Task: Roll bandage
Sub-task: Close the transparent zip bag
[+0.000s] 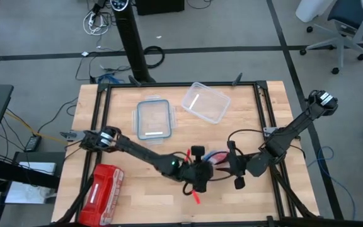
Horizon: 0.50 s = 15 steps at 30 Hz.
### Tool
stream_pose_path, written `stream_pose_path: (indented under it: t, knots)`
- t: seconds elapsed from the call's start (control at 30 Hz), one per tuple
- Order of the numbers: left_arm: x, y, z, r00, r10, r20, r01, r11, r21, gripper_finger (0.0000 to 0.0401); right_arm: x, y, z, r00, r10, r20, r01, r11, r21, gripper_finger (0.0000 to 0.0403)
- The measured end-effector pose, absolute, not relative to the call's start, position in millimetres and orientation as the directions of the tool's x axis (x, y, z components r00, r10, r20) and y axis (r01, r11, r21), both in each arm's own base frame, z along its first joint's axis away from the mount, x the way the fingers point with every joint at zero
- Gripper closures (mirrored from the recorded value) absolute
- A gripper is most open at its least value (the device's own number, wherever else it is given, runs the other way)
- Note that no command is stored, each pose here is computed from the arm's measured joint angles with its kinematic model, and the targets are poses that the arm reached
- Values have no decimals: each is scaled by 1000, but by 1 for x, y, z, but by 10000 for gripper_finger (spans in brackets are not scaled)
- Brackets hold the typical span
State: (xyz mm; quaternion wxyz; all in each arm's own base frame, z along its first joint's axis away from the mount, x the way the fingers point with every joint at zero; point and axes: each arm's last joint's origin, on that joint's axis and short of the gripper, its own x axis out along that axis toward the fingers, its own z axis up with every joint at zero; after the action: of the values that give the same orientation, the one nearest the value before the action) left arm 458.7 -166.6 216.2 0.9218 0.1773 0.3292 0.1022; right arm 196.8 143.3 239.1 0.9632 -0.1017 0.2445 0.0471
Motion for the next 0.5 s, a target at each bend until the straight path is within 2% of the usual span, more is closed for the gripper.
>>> stream_pose_path:
  t: [0.17,0.3,0.5]
  knots:
    - [466,-155,252,758,282,-588,-68,931,358,401,200,145,259,872,50,-487,-155,972,-177,292]
    - [466,-150,278,749,263,-607,-49,937,345,401,198,141,268,845,-11,-534,-116,972,-204,270]
    - [465,-146,299,750,250,-613,-33,939,343,401,198,138,276,833,-47,-552,-61,983,-176,253]
